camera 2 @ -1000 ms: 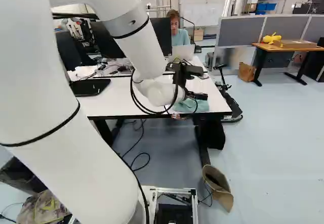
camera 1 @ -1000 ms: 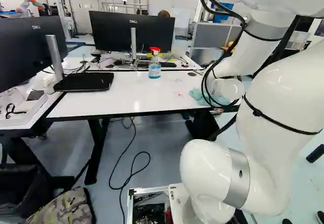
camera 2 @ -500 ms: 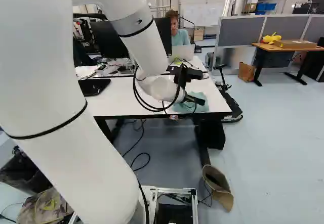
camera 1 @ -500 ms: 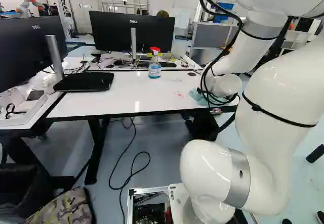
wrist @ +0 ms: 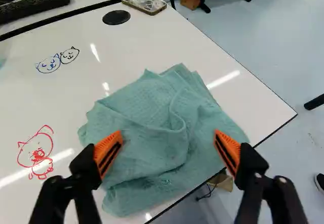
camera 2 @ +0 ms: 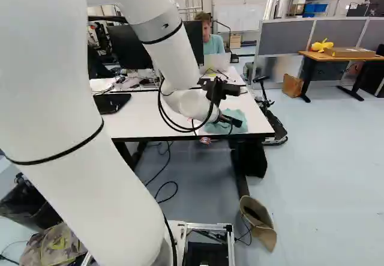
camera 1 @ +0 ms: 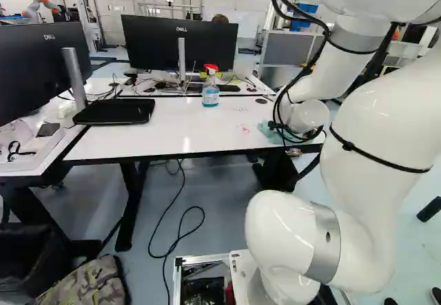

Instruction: Clean the table with the green towel

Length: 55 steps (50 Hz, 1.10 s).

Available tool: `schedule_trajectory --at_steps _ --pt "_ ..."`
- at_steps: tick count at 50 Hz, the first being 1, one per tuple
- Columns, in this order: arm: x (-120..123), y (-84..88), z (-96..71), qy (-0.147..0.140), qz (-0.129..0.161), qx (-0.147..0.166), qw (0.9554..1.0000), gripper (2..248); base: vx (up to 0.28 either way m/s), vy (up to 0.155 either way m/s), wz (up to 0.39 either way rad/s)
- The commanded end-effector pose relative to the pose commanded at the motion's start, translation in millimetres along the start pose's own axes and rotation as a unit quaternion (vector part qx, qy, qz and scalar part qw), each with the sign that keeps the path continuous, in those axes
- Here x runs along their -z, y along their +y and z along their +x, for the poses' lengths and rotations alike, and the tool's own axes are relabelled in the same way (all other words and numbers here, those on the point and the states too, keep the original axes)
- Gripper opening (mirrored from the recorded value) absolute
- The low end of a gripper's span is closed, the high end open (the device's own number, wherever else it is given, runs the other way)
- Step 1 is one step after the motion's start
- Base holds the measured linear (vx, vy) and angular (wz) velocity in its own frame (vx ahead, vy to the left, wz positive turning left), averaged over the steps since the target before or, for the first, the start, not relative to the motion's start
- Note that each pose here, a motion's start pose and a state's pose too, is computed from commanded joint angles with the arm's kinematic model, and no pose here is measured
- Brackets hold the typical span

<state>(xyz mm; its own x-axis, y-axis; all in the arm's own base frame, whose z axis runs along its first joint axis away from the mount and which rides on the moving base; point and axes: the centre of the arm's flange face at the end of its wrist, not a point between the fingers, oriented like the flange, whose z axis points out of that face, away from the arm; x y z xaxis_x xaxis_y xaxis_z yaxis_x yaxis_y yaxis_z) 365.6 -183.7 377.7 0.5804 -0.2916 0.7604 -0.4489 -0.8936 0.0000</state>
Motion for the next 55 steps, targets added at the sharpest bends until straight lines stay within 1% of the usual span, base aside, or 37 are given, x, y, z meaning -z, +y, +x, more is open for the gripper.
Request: schedule_trajectory --at_steps 1,2,6,7,12,13,17,18,22,23,27,28,33,34,43,55 --pt "0 0.0 0.0 0.000 0.000 0.000 1.0000 247 0.000 0.000 0.000" --pt "0 0.0 0.0 0.000 0.000 0.000 1.0000 218 0.000 0.000 0.000" --pt "0 0.0 0.0 0.000 0.000 0.000 1.0000 218 0.000 0.000 0.000" --pt "0 0.0 0.0 0.000 0.000 0.000 1.0000 180 0.000 0.000 0.000" --pt "0 0.0 0.0 0.000 0.000 0.000 1.0000 180 0.000 0.000 0.000" --pt "0 0.0 0.0 0.000 0.000 0.000 1.0000 142 0.000 0.000 0.000" --pt "0 0.0 0.0 0.000 0.000 0.000 1.0000 142 0.000 0.000 0.000" --pt "0 0.0 0.0 0.000 0.000 0.000 1.0000 106 0.000 0.000 0.000" --pt "0 0.0 0.0 0.000 0.000 0.000 1.0000 106 0.000 0.000 0.000" --pt "0 0.0 0.0 0.000 0.000 0.000 1.0000 70 0.000 0.000 0.000" --pt "0 0.0 0.0 0.000 0.000 0.000 1.0000 70 0.000 0.000 0.000" --pt "0 0.0 0.0 0.000 0.000 0.000 1.0000 42 0.000 0.000 0.000" --pt "0 0.0 0.0 0.000 0.000 0.000 1.0000 42 0.000 0.000 0.000" --pt "0 0.0 0.0 0.000 0.000 0.000 1.0000 28 0.000 0.000 0.000" --pt "1 0.0 0.3 0.001 0.000 0.000 1.0000 26 0.000 0.000 0.000" --pt "10 -1.2 5.7 0.013 0.001 0.001 0.9999 26 0.000 0.000 0.000"
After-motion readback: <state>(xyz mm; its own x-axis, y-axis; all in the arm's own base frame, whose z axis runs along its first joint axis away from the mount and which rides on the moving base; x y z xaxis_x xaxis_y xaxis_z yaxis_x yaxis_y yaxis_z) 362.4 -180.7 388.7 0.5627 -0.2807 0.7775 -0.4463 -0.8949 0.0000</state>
